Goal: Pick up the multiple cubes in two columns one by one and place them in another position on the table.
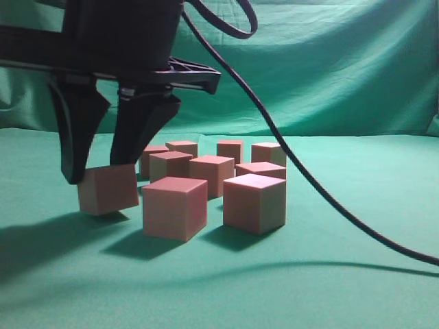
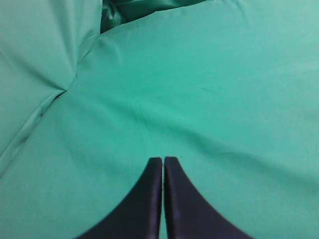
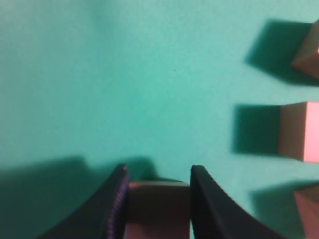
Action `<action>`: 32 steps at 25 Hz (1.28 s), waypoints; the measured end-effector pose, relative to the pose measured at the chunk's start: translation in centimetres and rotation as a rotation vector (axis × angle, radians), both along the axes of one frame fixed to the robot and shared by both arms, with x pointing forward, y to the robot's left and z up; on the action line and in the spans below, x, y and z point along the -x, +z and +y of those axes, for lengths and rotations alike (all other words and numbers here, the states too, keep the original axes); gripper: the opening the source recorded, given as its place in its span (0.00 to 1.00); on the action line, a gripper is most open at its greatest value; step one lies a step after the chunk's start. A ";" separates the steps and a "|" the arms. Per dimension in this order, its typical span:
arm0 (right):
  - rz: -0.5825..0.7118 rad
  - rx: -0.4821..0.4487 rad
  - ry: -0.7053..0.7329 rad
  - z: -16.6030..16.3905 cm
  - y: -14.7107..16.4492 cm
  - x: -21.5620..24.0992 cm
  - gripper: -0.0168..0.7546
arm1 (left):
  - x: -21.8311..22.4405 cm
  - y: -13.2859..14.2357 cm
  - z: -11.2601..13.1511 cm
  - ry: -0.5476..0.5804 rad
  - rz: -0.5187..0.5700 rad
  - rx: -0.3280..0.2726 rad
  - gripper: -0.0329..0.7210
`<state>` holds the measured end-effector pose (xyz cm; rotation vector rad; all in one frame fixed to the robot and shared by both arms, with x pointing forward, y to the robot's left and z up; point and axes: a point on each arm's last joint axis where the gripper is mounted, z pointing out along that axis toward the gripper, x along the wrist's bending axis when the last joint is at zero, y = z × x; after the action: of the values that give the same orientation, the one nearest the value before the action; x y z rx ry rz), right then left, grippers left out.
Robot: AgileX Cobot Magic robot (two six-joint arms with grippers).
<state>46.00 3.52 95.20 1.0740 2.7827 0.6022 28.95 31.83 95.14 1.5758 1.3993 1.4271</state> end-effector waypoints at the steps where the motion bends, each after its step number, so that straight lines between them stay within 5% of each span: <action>1: 0.001 0.008 0.001 -0.1 0.0 0.0 0.37 | 0.0 0.0 0.0 0.000 0.000 0.000 0.04; 11: 0.005 0.025 0.002 -0.2 -0.1 0.1 0.37 | 0.0 0.0 0.0 0.000 0.000 0.000 0.04; 17: 0.011 0.012 -0.006 0.2 0.8 -0.1 0.72 | 0.0 0.0 0.0 0.000 0.000 0.000 0.04; 22: 0.004 0.008 -0.002 1.5 5.1 -1.0 0.72 | 0.0 0.0 0.0 0.000 0.000 0.000 0.04; 24: 0.008 0.013 -0.003 1.9 7.3 -1.3 0.61 | 0.0 0.0 0.0 0.000 0.000 0.000 0.04; 29: 0.010 0.004 -0.003 1.8 13.5 -1.2 0.14 | 0.0 0.0 0.0 0.000 0.000 0.000 0.04; 32: -0.027 -0.041 0.010 1.0 17.1 -0.6 0.02 | 0.0 0.0 0.0 0.000 0.000 0.000 0.04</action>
<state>46.64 4.56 112.34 1.0525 2.7662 0.6731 28.95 31.83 95.14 1.5758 1.3993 1.4271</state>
